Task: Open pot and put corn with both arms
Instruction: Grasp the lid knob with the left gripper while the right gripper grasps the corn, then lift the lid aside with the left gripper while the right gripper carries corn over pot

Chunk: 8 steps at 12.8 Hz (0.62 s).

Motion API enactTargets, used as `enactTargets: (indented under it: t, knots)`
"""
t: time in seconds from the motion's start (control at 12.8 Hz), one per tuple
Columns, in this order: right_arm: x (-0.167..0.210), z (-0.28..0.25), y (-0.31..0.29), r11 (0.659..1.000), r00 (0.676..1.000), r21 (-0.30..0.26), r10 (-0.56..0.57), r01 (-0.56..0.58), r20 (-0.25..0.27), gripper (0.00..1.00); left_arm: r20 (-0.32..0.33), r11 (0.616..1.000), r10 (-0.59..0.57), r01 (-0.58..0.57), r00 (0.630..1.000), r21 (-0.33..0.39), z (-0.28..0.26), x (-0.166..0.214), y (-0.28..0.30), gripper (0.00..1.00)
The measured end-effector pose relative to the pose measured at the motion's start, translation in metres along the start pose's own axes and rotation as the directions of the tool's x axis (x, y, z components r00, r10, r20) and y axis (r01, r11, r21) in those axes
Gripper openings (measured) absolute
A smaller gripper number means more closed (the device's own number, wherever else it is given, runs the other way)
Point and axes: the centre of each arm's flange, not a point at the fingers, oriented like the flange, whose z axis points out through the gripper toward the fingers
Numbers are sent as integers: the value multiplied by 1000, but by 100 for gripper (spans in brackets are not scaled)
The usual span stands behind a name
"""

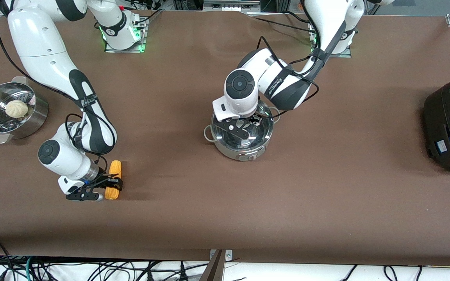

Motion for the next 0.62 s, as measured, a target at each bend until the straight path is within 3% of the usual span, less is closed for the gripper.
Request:
enactTargets:
  t: [0.08,0.31,0.47,0.62]
  knots:
    - [0,0,-1,1000,1000,0,-1,1,0,44,-4,1000,0,0,1000,0,-3,0,0,50]
    - [-1,-15,-14,1000,998,18,-16,15,63,44,-21,1000,-11,11,1000,-2,-13,-2,-3,50]
    - [5,-66,-43,999,991,54,-16,9,131,44,-61,999,-43,43,997,-4,-37,-3,-16,50]
    - [10,-146,-100,993,983,95,48,-66,175,42,-89,994,-105,105,990,-7,-79,-12,-55,50]
